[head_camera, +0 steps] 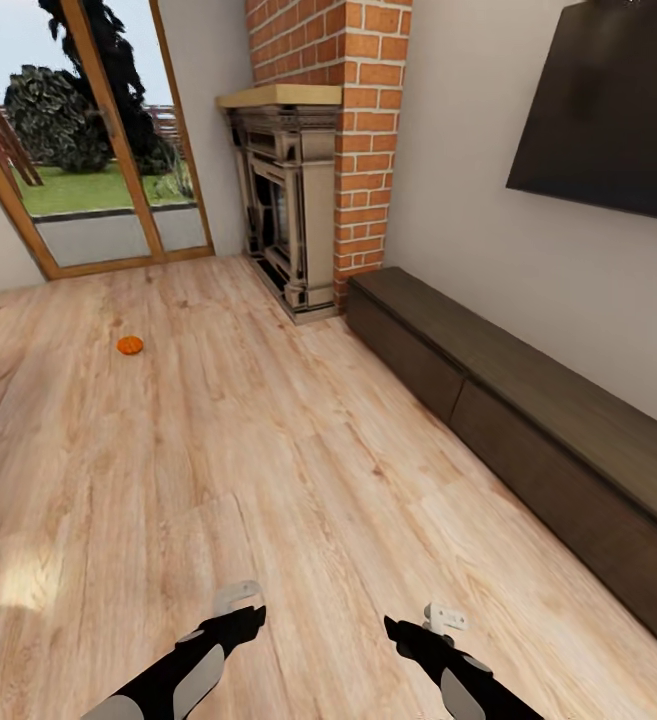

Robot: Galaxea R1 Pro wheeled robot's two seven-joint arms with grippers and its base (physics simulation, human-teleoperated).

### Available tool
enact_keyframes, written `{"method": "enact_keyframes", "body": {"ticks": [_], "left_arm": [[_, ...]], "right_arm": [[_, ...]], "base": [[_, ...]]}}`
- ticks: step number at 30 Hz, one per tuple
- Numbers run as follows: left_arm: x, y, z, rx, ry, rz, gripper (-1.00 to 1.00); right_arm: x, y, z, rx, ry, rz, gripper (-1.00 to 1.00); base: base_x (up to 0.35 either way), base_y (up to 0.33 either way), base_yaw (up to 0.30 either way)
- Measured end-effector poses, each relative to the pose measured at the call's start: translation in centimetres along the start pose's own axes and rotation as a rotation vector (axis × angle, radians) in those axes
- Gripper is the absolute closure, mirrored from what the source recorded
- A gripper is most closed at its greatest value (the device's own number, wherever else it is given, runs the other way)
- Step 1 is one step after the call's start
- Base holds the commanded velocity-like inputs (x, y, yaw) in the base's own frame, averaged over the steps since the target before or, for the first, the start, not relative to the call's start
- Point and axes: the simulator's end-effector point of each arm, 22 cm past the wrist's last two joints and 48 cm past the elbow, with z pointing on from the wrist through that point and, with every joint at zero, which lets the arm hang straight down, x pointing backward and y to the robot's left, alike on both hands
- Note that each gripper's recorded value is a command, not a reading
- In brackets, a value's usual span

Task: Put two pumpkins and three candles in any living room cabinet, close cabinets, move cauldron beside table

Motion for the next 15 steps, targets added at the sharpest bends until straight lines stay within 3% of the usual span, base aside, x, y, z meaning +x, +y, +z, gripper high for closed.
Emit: {"method": "enact_keyframes", "body": {"ticks": [15], "left_arm": [[-0.02,-0.02,0.00,0.000,-0.001,0.001,-1.00]], "right_arm": [[0.25,-0.01,0.00,-0.001,0.010,0.003,-1.00]], "base": [[0.000,0.114,-0.271]]}}
